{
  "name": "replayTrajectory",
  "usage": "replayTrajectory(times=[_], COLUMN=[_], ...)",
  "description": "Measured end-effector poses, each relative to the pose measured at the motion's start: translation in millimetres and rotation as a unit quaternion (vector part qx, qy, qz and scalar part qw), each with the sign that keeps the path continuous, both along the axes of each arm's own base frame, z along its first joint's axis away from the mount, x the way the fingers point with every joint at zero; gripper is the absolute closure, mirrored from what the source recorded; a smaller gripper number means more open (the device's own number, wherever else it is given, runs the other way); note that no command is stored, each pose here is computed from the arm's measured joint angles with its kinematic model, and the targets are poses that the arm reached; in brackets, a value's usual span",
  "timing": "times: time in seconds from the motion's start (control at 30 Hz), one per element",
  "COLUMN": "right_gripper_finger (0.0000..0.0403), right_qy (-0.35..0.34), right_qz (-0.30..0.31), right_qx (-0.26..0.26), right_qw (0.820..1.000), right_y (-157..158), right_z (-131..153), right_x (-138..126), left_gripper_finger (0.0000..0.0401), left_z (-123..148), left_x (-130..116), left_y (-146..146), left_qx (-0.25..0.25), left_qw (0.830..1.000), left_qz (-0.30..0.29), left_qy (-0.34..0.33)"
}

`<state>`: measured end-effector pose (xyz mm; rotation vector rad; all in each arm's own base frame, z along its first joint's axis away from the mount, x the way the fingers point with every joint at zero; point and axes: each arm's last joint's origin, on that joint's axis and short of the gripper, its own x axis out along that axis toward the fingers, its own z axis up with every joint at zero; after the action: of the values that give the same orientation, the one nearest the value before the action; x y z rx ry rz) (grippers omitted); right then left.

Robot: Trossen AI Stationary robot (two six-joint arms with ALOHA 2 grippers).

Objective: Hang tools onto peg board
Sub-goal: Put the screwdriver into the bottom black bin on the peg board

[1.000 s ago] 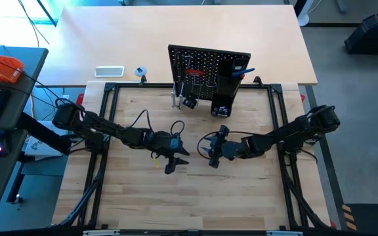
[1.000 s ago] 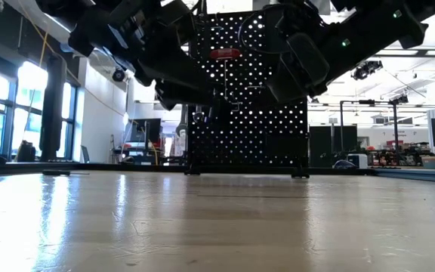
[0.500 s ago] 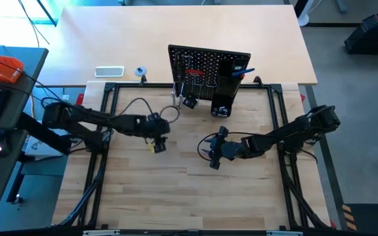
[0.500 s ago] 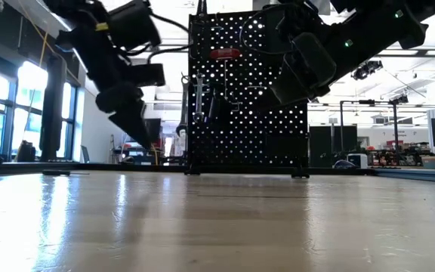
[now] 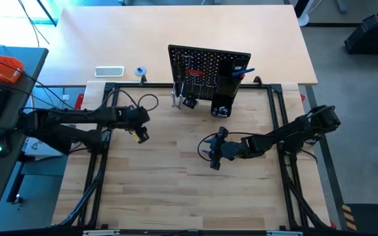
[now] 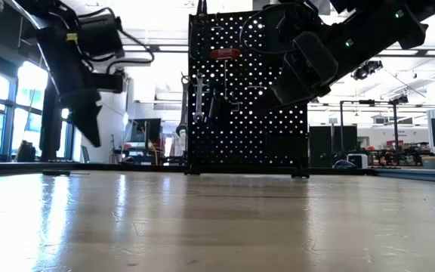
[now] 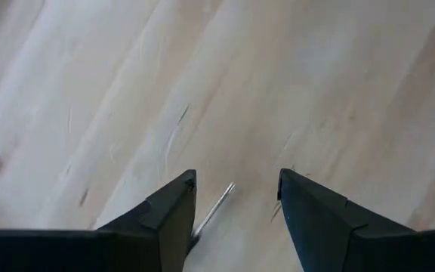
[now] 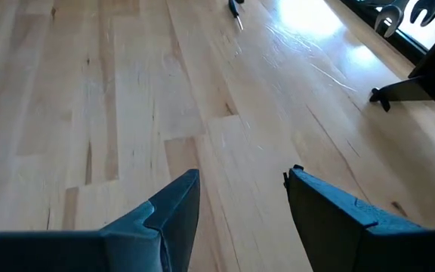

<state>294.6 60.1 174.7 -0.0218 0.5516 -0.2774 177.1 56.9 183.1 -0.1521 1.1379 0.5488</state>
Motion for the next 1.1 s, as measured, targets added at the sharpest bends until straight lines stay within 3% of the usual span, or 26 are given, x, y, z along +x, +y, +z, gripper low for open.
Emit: replayTrajectory(times=[0.2, 0.37, 0.67, 1.1], right_gripper_finger=[0.0208, 0.0208, 0.0208, 0.0208], right_qy=[0.001, 0.006, 0.01, 0.017], right_qz=[0.009, 0.02, 0.038, 0.06], right_qx=[0.004, -0.001, -0.016, -0.032], right_qw=[1.0, 1.0, 0.999, 0.998], right_y=[2, 7, 13, 14], right_z=[0, -1, -1, -1], right_x=[0, -2, -3, -3], left_gripper_finger=[0.0217, 0.0217, 0.0217, 0.0217], left_z=[-3, -9, -26, -39], left_x=[-3, -9, -23, -28], left_y=[10, 25, 47, 51], left_qx=[-0.02, -0.031, -0.072, -0.107], left_qw=[0.999, 0.994, 0.971, 0.943], left_qz=[0.037, 0.107, 0.214, 0.293], left_qy=[0.004, 0.018, 0.077, 0.113])
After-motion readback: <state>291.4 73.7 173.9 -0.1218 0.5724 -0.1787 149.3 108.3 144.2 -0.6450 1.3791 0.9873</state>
